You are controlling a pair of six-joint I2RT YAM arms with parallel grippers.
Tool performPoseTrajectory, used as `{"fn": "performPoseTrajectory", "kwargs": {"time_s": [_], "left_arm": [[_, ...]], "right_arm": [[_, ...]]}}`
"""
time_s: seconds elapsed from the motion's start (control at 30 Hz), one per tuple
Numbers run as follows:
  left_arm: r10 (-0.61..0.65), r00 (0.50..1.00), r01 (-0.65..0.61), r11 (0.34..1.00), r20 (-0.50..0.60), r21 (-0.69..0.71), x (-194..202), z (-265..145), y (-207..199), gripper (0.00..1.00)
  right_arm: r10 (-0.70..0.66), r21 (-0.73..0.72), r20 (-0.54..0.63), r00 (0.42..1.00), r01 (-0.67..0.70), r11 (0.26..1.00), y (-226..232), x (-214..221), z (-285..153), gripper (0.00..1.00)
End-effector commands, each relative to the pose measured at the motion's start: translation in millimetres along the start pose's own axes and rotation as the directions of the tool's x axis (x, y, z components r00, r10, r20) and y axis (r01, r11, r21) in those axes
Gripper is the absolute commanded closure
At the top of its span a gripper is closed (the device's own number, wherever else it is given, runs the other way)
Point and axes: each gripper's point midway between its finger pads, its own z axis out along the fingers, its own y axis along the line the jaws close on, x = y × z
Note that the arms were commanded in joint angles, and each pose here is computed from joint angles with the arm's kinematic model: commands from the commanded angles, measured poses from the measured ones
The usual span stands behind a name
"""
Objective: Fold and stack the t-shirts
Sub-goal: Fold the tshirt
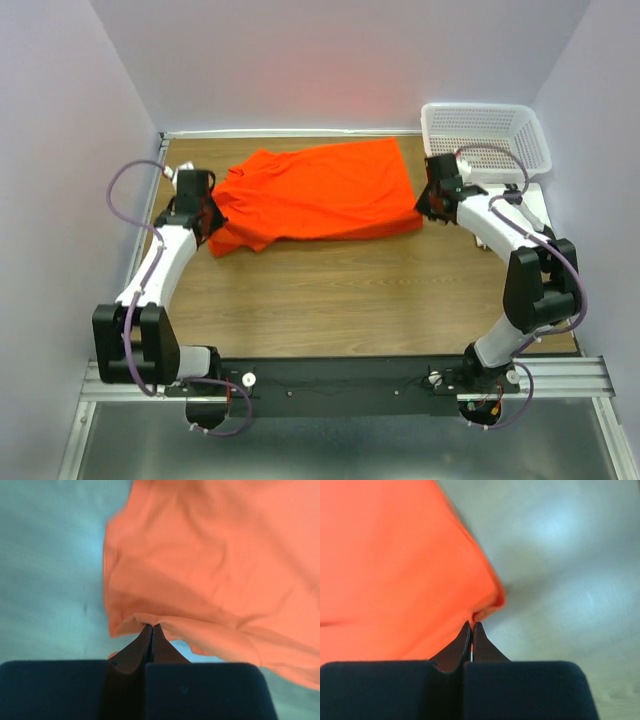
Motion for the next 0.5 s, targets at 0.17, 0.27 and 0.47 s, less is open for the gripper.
{"fn": "performPoseTrajectory", "kwargs": {"time_s": [0.17, 0.27, 0.47], "left_arm": [[-0.083, 0.903, 0.055, 0.995, 0.421, 0.079, -197.5, -84.1, -46.7, 1.0], [-0.122, 0.8, 0.081, 0.992, 0.587, 0.095, -248.9, -163.9, -44.0, 1.0], [-0.226, 0.518, 0.13, 0.974, 0.825, 0.185, -277.0, -332.0, -9.1, 1.0]], "right_arm": [[-0.068, -0.256, 0.324, 0.944, 0.157, 0.954, 84.8, -148.6, -111.2, 0.99], [-0.078, -0.292, 0.461, 0.884, 0.234, 0.927, 88.2, -185.4, -176.8, 0.99], [-0.069, -0.289, 0.65, 0.757, 0.33, 0.899, 55.4, -202.8, -284.9, 1.0]]}}
